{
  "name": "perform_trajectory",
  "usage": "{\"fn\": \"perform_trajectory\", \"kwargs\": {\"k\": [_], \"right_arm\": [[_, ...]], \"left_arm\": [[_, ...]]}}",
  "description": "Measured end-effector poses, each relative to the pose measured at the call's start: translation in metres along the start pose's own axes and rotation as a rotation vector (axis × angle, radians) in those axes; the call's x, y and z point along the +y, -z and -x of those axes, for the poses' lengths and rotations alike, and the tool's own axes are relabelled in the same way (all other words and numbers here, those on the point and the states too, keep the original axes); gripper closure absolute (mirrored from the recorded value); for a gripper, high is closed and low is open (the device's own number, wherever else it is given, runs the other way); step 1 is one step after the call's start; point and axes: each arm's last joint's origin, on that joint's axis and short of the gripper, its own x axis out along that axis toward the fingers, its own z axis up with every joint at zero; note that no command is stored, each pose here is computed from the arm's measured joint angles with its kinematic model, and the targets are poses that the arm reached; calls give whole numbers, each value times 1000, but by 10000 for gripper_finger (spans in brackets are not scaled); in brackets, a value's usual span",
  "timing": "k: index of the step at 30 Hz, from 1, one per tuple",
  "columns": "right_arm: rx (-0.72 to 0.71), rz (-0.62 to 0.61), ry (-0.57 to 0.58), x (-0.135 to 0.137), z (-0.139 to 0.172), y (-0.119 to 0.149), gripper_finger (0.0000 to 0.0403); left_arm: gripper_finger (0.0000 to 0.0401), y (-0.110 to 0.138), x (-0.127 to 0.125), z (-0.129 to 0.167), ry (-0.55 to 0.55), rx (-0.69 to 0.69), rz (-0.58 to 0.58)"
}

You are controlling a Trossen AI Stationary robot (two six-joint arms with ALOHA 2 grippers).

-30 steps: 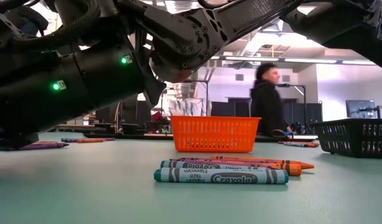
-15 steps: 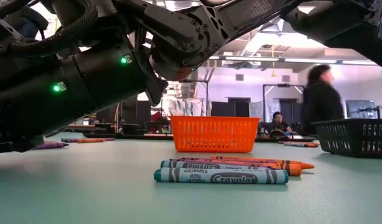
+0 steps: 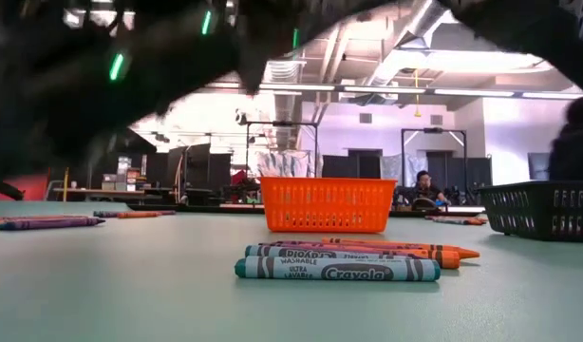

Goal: Sort crayons
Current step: Put the orange crayon into the orange bin

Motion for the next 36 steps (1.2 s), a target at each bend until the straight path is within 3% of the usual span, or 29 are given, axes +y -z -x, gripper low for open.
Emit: {"fn": "perform_trajectory", "kwargs": {"k": [5,9,12,16,21,24,29,36], "right_arm": [[166,51,-36,3,52,-36,401],[284,73,-55,10,85,-38,402],[310,60,-8,14,120,-38,402],[295,-13,94,11,170,-9,402],[95,-108,218,-5,237,28,402],[63,-176,278,-18,266,55,402],[66,-226,353,-39,292,82,403],[127,-279,367,-61,296,100,402]], "left_arm": [[384,0,0,0,0,0,0],[384,0,0,0,0,0,0],[384,0,0,0,0,0,0],[384,0,0,0,0,0,0],[384,0,0,0,0,0,0],[384,0,0,0,0,0,0],[384,0,0,0,0,0,0],[384,0,0,0,0,0,0]]}}
